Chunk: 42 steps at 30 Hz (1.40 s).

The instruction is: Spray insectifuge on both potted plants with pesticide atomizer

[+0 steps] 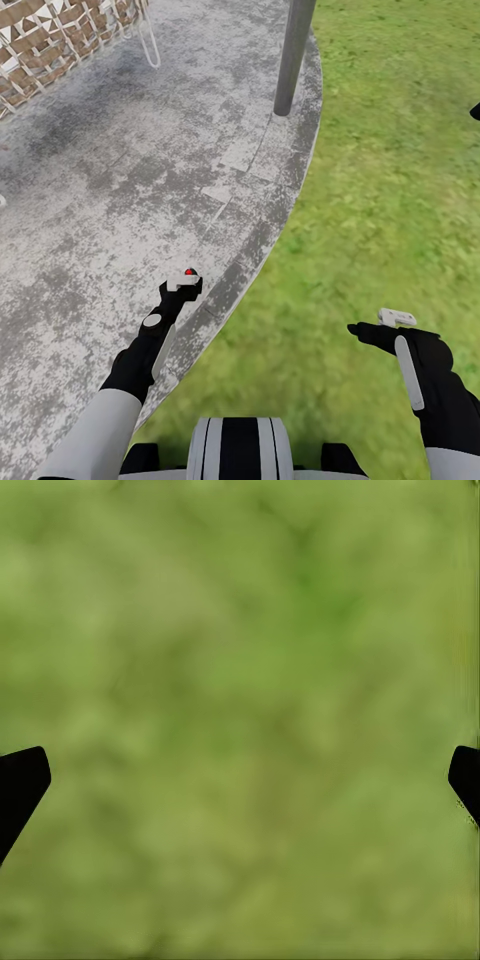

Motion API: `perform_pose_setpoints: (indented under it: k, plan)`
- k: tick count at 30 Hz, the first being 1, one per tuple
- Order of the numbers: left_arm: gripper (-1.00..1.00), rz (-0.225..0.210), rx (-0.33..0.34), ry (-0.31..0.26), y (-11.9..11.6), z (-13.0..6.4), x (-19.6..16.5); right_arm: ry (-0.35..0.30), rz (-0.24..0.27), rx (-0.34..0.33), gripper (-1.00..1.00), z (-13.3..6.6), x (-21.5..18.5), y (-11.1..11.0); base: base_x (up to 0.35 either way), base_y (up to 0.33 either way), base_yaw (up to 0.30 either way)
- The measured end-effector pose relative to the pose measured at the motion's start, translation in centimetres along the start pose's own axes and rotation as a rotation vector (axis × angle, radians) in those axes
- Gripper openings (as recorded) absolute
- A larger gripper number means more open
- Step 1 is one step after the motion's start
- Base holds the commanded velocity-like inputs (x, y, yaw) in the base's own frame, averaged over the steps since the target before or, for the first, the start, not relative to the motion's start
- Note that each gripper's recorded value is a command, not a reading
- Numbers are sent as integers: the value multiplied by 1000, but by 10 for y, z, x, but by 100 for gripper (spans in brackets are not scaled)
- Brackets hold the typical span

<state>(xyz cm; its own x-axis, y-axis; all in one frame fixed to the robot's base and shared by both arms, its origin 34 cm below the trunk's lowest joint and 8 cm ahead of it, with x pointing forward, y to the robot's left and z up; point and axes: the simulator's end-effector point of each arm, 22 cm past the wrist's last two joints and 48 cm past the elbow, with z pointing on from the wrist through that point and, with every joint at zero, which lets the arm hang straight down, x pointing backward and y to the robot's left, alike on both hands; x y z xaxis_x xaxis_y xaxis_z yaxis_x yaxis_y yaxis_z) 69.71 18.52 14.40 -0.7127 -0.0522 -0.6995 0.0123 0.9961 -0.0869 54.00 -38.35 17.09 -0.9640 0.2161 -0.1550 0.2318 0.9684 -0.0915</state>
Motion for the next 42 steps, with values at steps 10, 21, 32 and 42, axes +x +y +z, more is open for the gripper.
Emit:
perform_pose_setpoints:
  k: [10,21,32,42]
  plan:
    - [100,0,0,0,0,0,0,0,0,0,100,0,0,0,28,-24,0]
    - [100,0,0,0,0,0,0,0,-1,0,100,0,0,0,0,-49,0]
    - [100,-1,-2,0,1,0,0,-1,-1,1,100,0,-1,0,0,-2,0]
    - [100,-3,-4,3,2,1,2,2,-1,3,100,1,1,-1,0,0,0]
